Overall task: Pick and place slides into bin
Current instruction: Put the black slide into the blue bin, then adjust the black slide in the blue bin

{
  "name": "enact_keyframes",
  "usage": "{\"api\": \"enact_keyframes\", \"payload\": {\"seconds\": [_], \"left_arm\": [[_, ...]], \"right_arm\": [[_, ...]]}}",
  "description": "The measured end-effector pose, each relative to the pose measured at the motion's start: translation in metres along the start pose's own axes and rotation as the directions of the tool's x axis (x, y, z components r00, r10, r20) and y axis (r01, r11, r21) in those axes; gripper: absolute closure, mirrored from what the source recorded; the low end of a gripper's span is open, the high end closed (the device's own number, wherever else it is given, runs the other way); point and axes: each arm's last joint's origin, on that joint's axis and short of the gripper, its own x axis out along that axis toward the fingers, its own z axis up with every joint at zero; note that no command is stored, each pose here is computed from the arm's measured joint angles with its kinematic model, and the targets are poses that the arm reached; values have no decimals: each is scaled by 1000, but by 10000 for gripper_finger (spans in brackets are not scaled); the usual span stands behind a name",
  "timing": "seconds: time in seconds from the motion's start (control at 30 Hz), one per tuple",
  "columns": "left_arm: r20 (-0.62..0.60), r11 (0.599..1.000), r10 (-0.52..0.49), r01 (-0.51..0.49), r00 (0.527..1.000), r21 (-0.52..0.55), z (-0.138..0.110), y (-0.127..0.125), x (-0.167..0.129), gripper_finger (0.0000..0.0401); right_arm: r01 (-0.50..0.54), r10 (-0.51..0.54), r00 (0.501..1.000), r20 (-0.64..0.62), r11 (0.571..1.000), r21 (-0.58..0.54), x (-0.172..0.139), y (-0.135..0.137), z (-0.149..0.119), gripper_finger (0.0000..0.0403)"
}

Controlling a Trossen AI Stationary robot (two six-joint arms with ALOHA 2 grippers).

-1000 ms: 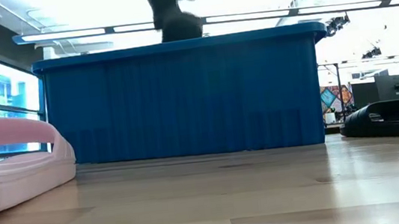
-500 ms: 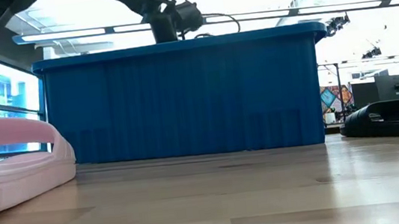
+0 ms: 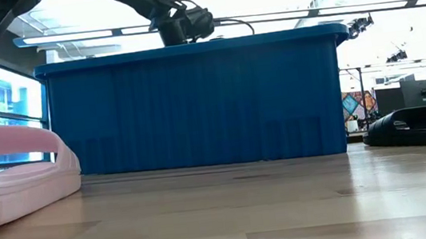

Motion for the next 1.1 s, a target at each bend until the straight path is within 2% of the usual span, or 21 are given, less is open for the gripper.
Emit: {"api": "enact_keyframes", "payload": {"seconds": [0.1, 0.33, 0.53, 0.63, 0.93, 1.0, 1.1], "left_arm": [[2, 1000, -15, 15, 1000, 21, 0, -1, 0, 347], [-27, 998, -46, 47, 999, 36, -3, -4, 0, 256], [54, 983, -181, 179, 982, 30, 0, -4, -10, 201], [109, 979, -205, 203, 973, 34, 7, 1, -26, 193], [275, 992, -129, 121, 953, 47, 26, 23, -109, 214], [320, 991, -133, 123, 938, 53, 27, 25, -129, 220], [392, 992, -125, 111, 911, 58, 21, 25, -150, 227]], "right_arm": [[-8, 8, 1000, -7, 1000, -2, 0, 0, 0, 194], [32, -32, 999, 28, 999, -18, 0, -1, 1, 194], [39, -38, 999, 24, 998, -43, 3, -3, 3, 194], [49, -47, 999, 20, 994, -100, 6, -8, 6, 194], [104, -99, 995, 31, 971, -214, 13, -39, 19, 194], [90, -87, 996, 23, 967, -239, 11, -51, 22, 194], [13, -15, 1000, -5, 965, -261, 3, -70, 25, 194]]}}
